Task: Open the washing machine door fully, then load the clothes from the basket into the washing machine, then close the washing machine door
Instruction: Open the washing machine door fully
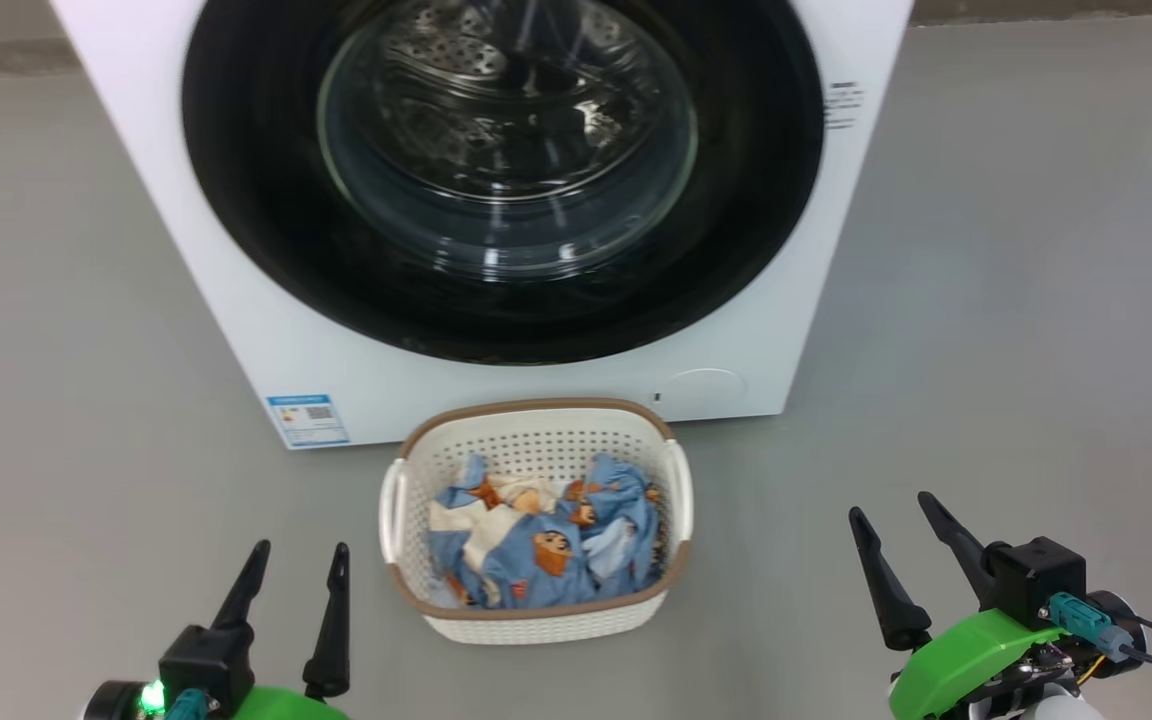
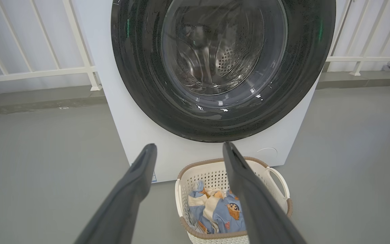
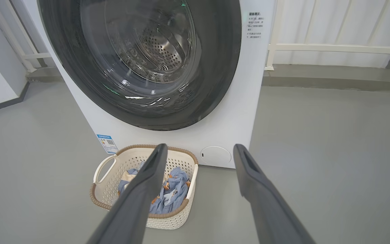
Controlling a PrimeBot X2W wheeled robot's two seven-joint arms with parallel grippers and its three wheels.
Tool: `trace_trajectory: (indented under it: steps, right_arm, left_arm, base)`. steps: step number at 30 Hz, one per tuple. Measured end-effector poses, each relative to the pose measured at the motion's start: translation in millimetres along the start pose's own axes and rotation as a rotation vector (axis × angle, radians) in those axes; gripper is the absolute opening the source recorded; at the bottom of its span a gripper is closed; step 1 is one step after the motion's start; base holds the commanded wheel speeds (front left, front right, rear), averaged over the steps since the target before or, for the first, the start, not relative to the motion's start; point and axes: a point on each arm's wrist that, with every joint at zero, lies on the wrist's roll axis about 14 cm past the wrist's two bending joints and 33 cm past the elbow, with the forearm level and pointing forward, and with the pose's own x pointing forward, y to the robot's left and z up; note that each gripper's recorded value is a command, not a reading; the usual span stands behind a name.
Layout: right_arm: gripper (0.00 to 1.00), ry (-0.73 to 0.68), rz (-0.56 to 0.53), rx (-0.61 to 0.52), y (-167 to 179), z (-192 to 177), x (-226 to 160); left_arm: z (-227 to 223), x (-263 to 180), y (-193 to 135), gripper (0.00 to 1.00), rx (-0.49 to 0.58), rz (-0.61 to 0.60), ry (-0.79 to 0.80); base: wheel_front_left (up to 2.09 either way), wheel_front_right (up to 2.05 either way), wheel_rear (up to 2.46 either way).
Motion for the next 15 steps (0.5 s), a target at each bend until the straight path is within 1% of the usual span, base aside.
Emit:
trace_trajectory:
  steps: [8, 11, 15]
  right_arm:
    - [1.0, 0.0, -0.003, 0.0, -1.3, 0.0, 0.3]
    - [1.0, 0.0, -0.006, -0.001, -2.2, -0.1, 0.4]
    - [1.0, 0.001, -0.007, -0.001, -2.8, -0.5, 0.7]
  left_arm:
    - [0.7, 1.6, -0.8, 1.0, -0.009, -0.001, -0.002]
    - [0.6, 1.9, -1.2, 1.0, -0.01, -0.002, -0.002]
    - [3.2, 4.1, -1.8, 1.0, -0.011, -0.005, -0.01]
  base:
    - [1.16, 1.16, -2.31]
    - [0.8, 0.8, -1.61]
    - [0.53, 0.53, -1.05]
